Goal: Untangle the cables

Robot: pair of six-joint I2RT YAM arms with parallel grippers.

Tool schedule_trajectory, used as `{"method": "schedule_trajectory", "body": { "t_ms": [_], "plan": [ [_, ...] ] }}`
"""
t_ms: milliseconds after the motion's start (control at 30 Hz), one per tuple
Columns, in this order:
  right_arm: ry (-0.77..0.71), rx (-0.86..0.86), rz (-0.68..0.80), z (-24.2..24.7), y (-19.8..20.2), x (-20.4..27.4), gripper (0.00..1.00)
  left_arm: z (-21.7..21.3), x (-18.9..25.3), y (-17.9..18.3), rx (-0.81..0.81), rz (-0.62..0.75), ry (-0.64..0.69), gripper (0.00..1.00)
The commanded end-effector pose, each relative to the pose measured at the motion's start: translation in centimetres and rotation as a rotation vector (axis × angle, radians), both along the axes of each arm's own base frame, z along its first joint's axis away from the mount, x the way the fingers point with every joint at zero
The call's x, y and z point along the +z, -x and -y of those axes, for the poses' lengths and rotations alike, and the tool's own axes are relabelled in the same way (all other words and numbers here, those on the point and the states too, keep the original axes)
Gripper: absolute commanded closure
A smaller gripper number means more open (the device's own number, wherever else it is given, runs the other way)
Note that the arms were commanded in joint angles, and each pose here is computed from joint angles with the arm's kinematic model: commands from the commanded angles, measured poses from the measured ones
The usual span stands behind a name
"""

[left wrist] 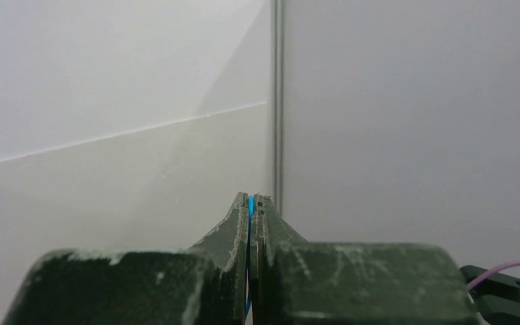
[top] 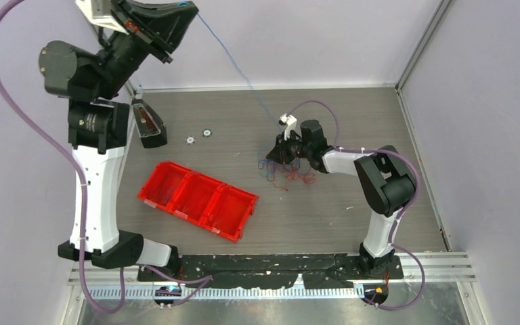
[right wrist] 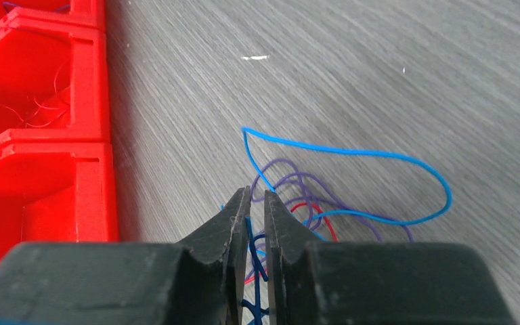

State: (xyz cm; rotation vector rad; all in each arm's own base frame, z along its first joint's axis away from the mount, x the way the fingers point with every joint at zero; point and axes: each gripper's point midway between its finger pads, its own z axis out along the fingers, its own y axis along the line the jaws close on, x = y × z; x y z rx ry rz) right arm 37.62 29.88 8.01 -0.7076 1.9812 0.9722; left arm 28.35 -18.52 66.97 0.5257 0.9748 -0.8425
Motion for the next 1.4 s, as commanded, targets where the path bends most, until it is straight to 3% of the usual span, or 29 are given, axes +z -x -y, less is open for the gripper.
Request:
{"method": "schedule_trajectory", "body": {
  "t_ms": [0,367,500,733,900,1000,1100,1233,1367],
  "plan": [
    [0.027,0.006,-0.006,0.2,-0.2,-0.4,0.81,-2.9,3.3,2.6,0.110,0.094,0.052,1.00],
    [0.058,-0.002,-0.040,1.1,-0.2,-1.2,0.78,-6.6,8.0,6.0,0.283,0.274,0.102,1.00],
    [0.035,0.017,-0.015,0.9,-0.3,0.6,0.77,-6.2,7.1,5.9,0.257,0.247,0.086,1.00],
    [0.012,0.100,0.071,0.8,1.1,5.5,0.43,-6.5,2.1,6.3,0.301,0.188,-0.012,1.00],
    [0.047,0.139,0.094,1.6,2.7,7.2,0.28,-7.6,-3.2,7.3,0.353,0.085,-0.070,1.00],
    [0.044,0.135,0.122,2.0,3.2,8.9,0.14,-6.6,-5.8,8.7,0.277,0.036,-0.091,1.00],
    [0.057,0.112,0.101,2.8,3.6,9.6,0.01,-4.2,-8.7,9.7,0.087,-0.045,-0.111,1.00],
    [0.050,0.085,0.103,3.3,3.1,10.8,0.05,-2.2,-11.5,10.3,-0.092,-0.190,-0.114,1.00],
    [0.051,0.070,0.115,3.6,2.7,11.4,0.05,-1.5,-13.1,11.0,-0.163,-0.204,-0.151,1.00]
  ]
}}
